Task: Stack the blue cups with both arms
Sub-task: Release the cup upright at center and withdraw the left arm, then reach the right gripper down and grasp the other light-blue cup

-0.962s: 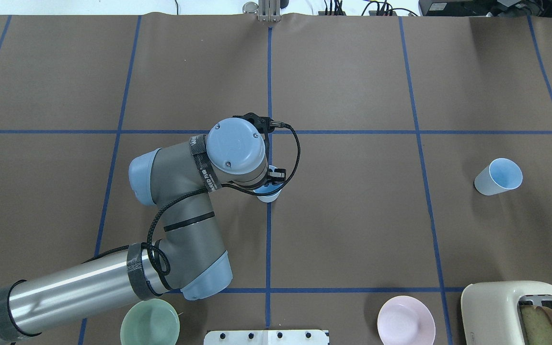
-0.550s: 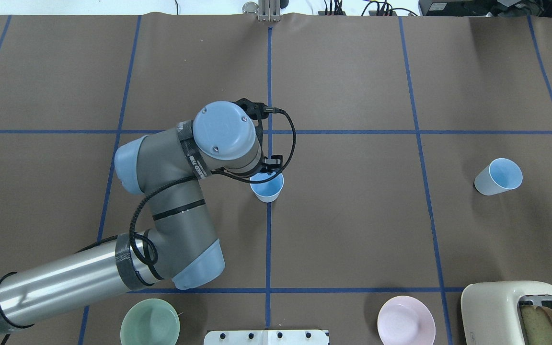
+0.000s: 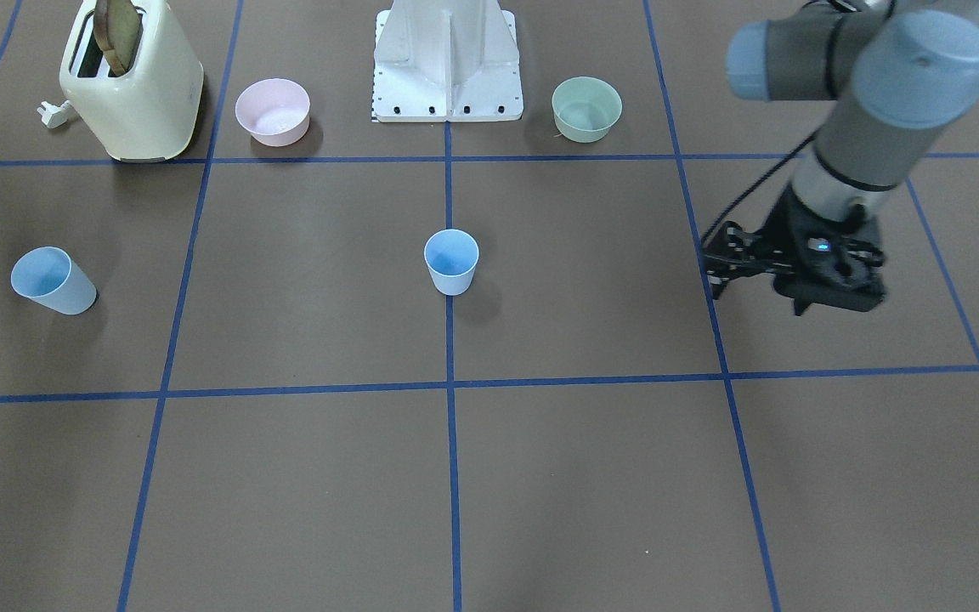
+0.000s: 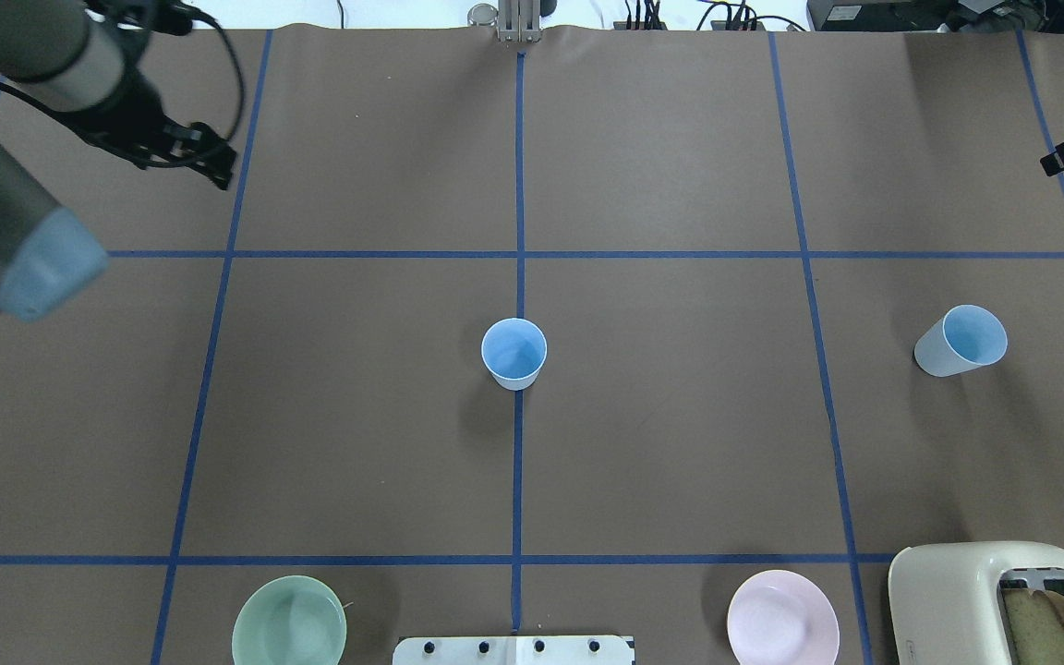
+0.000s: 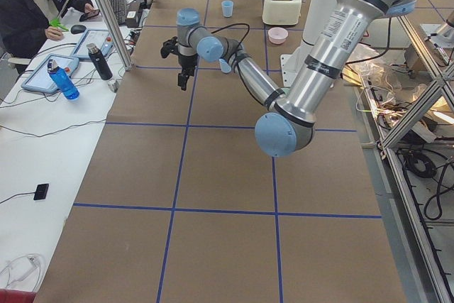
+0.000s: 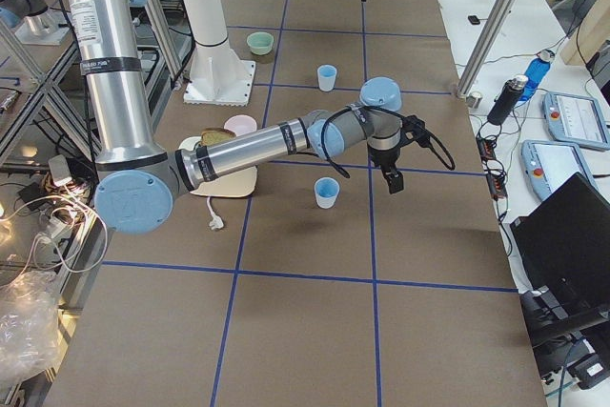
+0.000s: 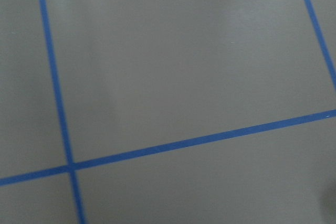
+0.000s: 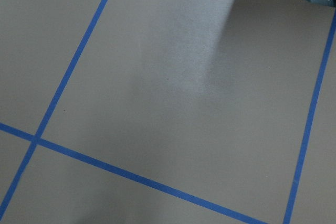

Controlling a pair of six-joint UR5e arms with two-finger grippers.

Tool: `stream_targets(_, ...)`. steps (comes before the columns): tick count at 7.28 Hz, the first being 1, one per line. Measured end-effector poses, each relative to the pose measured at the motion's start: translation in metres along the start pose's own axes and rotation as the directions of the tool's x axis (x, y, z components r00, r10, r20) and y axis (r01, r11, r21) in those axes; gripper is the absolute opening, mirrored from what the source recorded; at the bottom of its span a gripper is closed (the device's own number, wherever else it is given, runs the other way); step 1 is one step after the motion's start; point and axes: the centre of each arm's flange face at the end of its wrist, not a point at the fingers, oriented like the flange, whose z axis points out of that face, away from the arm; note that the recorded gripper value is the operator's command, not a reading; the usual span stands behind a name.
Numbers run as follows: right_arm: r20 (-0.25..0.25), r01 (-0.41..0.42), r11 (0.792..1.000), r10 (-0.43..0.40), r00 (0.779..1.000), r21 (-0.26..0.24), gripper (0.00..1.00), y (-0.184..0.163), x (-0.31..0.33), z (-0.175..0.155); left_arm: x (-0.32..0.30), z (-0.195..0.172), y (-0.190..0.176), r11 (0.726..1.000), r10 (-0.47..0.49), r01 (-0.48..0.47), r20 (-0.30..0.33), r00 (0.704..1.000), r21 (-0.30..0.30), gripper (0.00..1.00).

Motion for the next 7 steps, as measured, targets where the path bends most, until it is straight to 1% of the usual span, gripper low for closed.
stream_targets(1, 0.019, 0.002, 1.0, -0.002, 1.0, -0.015, 1.0, 0.007, -0.008, 0.005, -0.09, -0.02, 0.01, 0.999, 0.039, -0.039, -0.002, 0.999, -0.011, 0.98)
stream_targets(2, 0.039, -0.005, 1.0, 0.006, 0.999, -0.031, 1.0, 0.014, -0.014, 0.01, -0.169, -0.033, 0.031, 0.998, 0.056, -0.056, -0.005, 0.998, -0.02, 0.98)
stream_targets(3, 0.058, -0.018, 0.999, 0.021, 0.998, -0.052, 1.0, 0.023, -0.023, 0.017, -0.239, -0.036, 0.067, 0.997, 0.061, -0.061, -0.002, 0.998, -0.042, 0.98)
stream_targets(4, 0.071, -0.022, 0.997, 0.028, 0.997, -0.076, 1.0, 0.036, -0.033, 0.025, -0.292, -0.028, 0.109, 0.996, 0.039, -0.039, 0.001, 0.999, -0.075, 0.98)
stream_targets(5, 0.077, -0.018, 0.995, 0.026, 0.997, -0.099, 1.0, 0.051, -0.038, 0.034, -0.328, -0.021, 0.141, 0.995, -0.003, 0.003, 0.006, 1.0, -0.097, 0.98)
stream_targets(6, 0.081, -0.009, 0.993, 0.018, 0.997, -0.115, 1.0, 0.064, -0.039, 0.045, -0.351, -0.016, 0.166, 0.996, -0.023, 0.025, 0.014, 1.0, -0.091, 0.98)
stream_targets(7, 0.083, 0.003, 0.991, 0.008, 0.997, -0.132, 1.0, 0.072, -0.042, 0.057, -0.361, -0.013, 0.182, 0.997, -0.018, 0.019, 0.02, 1.0, -0.071, 0.98)
